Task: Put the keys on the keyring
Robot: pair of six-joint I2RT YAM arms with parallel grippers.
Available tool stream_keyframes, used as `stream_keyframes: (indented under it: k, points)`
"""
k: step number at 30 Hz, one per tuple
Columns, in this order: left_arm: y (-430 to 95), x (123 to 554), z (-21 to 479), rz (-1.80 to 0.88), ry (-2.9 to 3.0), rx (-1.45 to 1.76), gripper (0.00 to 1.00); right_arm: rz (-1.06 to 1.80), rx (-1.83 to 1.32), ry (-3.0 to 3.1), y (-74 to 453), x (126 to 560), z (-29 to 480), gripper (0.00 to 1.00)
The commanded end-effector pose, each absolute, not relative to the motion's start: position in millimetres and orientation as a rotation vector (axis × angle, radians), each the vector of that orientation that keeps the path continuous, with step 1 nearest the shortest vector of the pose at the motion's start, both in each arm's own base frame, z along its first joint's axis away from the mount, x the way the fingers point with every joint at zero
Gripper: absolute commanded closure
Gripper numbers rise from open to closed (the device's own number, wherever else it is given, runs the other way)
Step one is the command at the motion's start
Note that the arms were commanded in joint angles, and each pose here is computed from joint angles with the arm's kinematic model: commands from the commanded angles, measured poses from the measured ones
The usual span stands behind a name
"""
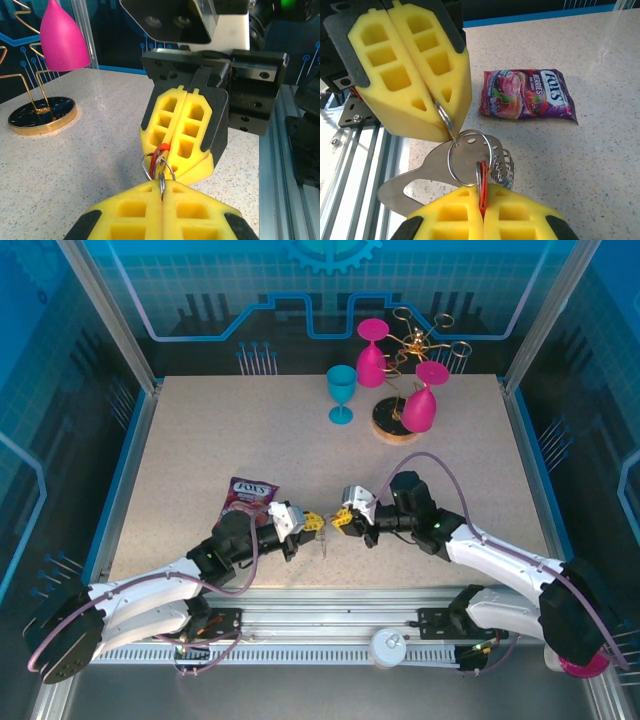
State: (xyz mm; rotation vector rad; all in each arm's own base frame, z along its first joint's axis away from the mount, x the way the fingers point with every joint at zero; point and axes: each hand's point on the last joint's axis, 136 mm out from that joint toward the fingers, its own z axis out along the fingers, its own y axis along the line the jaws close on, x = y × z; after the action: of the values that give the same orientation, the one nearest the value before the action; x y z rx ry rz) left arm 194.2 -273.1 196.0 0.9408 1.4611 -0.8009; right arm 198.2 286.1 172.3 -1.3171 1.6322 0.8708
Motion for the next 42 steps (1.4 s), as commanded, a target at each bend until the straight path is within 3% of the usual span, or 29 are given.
stream_keyframes:
  k: [1, 15, 18, 19, 22, 24, 30, 36, 42]
  points:
    - [-274, 196, 206, -0.786, 1.424, 0.945, 1.0, 0.822, -1.408, 1.64, 285, 191, 176, 1.0]
    - [-270, 209, 187, -0.665, 1.52, 0.986, 1.0, 0.688, -1.413, 1.585, 282, 197, 215, 1.0]
    - [-269, 214, 186, -0.645, 1.523, 0.965, 0.7, 0.635, -1.404, 1.597, 280, 203, 222, 1.0]
    - [-266, 217, 187, -0.631, 1.521, 0.932, 0.52, 0.624, -1.407, 1.603, 280, 204, 223, 1.0]
    - [-253, 221, 196, -0.62, 1.496, 0.815, 0.25, 0.588, -1.413, 1.625, 282, 210, 222, 1.0]
    - [-242, 225, 205, -0.609, 1.481, 0.723, 0.02, 0.559, -1.402, 1.644, 285, 217, 221, 1.0]
    - [-165, 261, 229, -0.353, 1.537, 0.235, 0.01, 0.567, -1.426, 1.604, 323, 229, 233, 1.0]
    - [-93, 267, 250, -0.137, 1.538, -0.145, 0.01, 0.663, -1.444, 1.566, 383, 237, 240, 1.0]
    - [-55, 265, 255, -0.07, 1.528, -0.346, 0.01, 0.53, -1.511, 1.694, 386, 266, 175, 1.0]
